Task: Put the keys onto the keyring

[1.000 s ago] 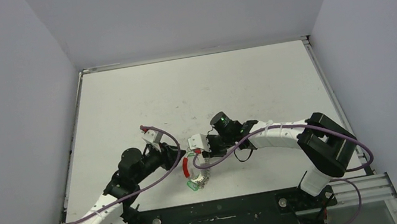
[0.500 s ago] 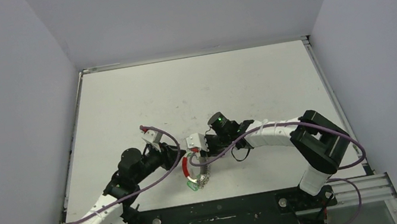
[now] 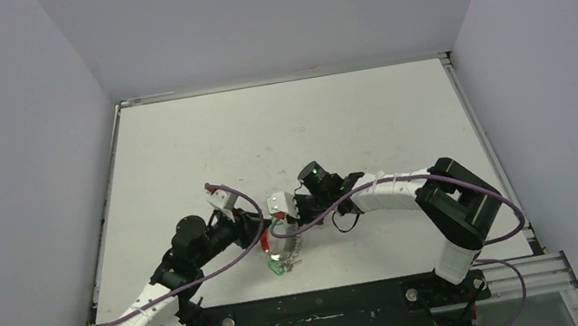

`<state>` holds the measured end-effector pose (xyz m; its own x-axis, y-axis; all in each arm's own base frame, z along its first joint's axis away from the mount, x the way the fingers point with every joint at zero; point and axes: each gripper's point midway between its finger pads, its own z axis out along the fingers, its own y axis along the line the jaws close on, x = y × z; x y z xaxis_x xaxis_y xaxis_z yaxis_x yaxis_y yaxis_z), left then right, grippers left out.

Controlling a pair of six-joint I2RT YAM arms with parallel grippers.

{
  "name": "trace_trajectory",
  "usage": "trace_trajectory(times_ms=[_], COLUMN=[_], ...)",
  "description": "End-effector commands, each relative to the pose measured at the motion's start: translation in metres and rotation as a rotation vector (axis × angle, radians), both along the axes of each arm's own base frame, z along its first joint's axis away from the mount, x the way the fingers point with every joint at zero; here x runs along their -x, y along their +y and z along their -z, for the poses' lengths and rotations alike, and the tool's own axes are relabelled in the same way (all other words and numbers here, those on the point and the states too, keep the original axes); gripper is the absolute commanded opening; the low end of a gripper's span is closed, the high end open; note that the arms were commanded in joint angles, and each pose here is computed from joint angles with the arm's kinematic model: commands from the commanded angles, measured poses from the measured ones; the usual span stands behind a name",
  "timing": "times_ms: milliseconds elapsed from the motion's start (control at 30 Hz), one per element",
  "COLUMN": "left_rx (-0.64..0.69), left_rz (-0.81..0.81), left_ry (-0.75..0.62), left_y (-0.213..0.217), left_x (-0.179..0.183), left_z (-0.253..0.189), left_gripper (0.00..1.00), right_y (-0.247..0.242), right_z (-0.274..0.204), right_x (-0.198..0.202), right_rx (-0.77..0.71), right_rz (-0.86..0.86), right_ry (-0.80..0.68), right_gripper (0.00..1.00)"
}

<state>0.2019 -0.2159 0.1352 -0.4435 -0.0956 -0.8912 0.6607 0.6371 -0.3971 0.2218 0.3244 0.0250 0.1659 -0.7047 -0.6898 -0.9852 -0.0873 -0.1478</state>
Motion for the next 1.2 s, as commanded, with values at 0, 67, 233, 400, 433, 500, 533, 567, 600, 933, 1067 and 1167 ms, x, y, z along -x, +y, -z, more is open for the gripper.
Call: trace_trajectory(times_ms=[0,67,233,400,433,500,533,567,600,933,1067,1167], left_rx=[0.011,0.0,-0.024,-0.031,-0.027,-0.022,-0.025,-0.044,-0.061,-0.168,-0.197,-0.211], left_rz=[0.039,0.065,0.096,0.131,0.143,0.162,0.169,0.182,0.201,0.426,0.508,0.535], left_ry=[-0.091,-0.129,-0.214,-0.351,-0.392,-0.468,-0.5,-0.532,-0.554,-0.703,-0.733,-0.743], left_y=[-0.003,-0.004,-0.004,-0.005,-0.006,-0.007,-0.008,-0.008,-0.01,-0.038,-0.054,-0.063], left_x=[-0.001,0.001,0.002,0.003,0.004,0.006,0.007,0.007,0.008,0.021,0.027,0.029], left_z=[-0.015,-0.017,-0.021,-0.024,-0.025,-0.025,-0.026,-0.024,-0.022,-0.009,-0.003,0.0], left_gripper=[0.32,0.32,0.32,0.32,0.32,0.32,0.32,0.32,0.32,0.31,0.31,0.31], right_y=[0.011,0.011,0.009,0.006,0.005,0.004,0.003,0.003,0.003,0.0,-0.001,-0.001], right_z=[-0.017,-0.023,-0.044,-0.06,-0.061,-0.066,-0.067,-0.071,-0.072,-0.096,-0.099,-0.1], right_x=[-0.006,-0.005,0.004,0.021,0.024,0.029,0.031,0.032,0.034,0.044,0.044,0.045], right_rx=[-0.032,-0.038,-0.065,-0.081,-0.083,-0.092,-0.098,-0.108,-0.116,-0.175,-0.184,-0.186], right_rz=[-0.004,-0.006,-0.02,-0.051,-0.058,-0.068,-0.072,-0.078,-0.084,-0.125,-0.127,-0.127], right_ry=[-0.005,-0.007,0.014,0.072,0.082,0.099,0.106,0.11,0.118,0.165,0.172,0.173], right_gripper=[0.0,0.0,0.0,0.0,0.0,0.0,0.0,0.0,0.0,0.0,0.0,0.0])
